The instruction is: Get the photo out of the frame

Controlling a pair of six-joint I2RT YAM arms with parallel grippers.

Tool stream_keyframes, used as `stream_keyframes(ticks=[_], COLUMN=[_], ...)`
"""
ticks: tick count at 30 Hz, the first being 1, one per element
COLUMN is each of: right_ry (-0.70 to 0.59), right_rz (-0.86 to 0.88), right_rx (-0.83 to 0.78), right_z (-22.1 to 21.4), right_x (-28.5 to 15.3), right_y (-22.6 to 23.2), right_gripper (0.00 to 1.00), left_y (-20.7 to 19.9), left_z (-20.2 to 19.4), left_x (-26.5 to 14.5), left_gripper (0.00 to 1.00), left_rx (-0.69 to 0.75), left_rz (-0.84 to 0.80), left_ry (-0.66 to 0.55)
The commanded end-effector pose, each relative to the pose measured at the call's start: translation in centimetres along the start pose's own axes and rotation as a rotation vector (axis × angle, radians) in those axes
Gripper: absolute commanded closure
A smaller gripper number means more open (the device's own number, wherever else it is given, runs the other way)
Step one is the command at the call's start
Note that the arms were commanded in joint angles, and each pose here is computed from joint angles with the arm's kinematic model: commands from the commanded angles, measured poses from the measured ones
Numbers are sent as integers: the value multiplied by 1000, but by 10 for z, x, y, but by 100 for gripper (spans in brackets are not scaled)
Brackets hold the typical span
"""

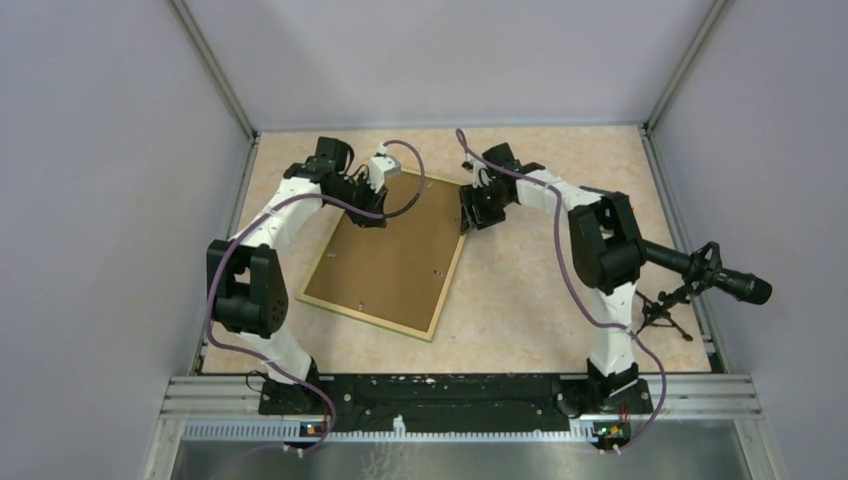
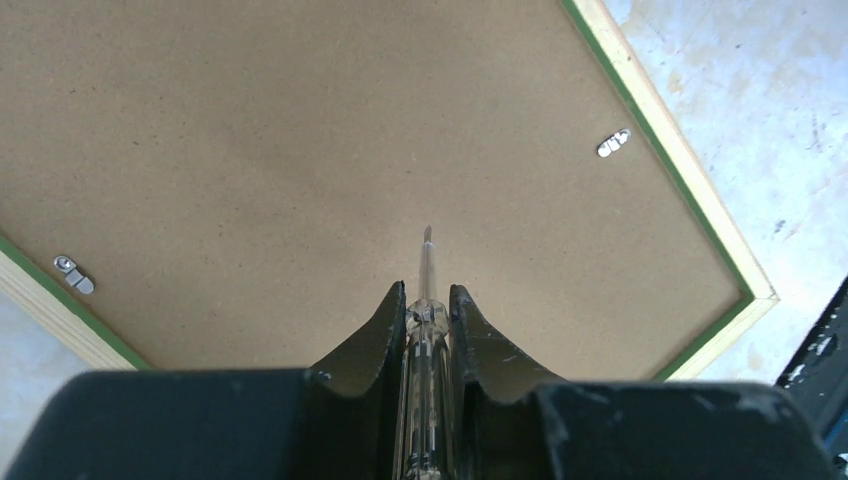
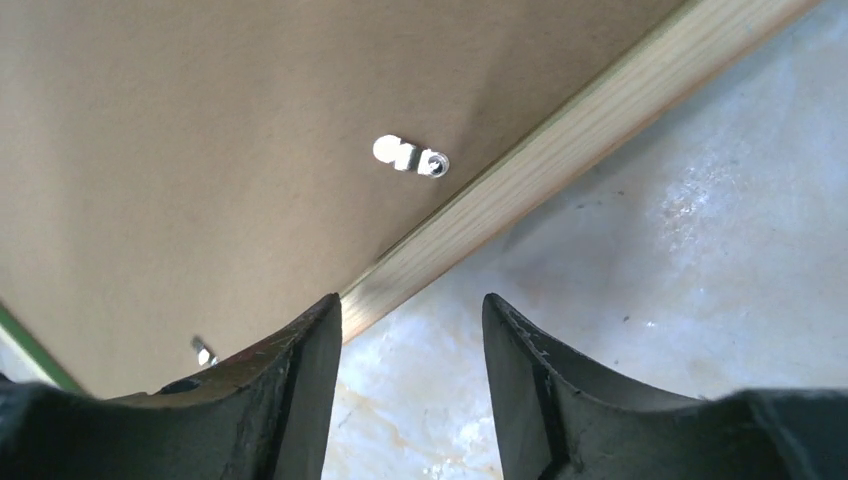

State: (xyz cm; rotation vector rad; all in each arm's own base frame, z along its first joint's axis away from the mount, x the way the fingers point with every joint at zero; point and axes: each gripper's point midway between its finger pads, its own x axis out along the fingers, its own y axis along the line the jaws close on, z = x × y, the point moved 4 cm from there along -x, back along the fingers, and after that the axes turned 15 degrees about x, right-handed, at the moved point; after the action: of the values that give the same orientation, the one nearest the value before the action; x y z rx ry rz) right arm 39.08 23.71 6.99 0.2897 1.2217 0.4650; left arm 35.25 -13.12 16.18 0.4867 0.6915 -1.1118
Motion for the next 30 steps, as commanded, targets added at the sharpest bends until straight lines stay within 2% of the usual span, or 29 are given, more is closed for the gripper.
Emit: stream_keyframes(ticks=[1,7,13,17,21,30], right_ry=[-100,-266,-360,-403,-411,-407], right_rz=[140,281,360,378,377,364], right_rx=[-231,-450,-672,-823,-908,-949], right_z=[17,23,5,-14,-25,-22], right_x=[-65,-121,-152,-157,-149,-127], right_y=[34,69,112,143,161,182], right_gripper=[44,33,32,34,36,42], left_y=[-5,-15,-27,-31,-38,-52], left_z=[30,57,76,86,93,96], left_x=[-23,-37,-43,-46,-49,-49], left_gripper=[100,100,100,100,100,100], left_rx=[0,-61,-154,-197,-243,-303], left_rz=[-3,-79,-221,-276,-332,-421], left_ry=[-84,-166,-210,-240,-280,-333])
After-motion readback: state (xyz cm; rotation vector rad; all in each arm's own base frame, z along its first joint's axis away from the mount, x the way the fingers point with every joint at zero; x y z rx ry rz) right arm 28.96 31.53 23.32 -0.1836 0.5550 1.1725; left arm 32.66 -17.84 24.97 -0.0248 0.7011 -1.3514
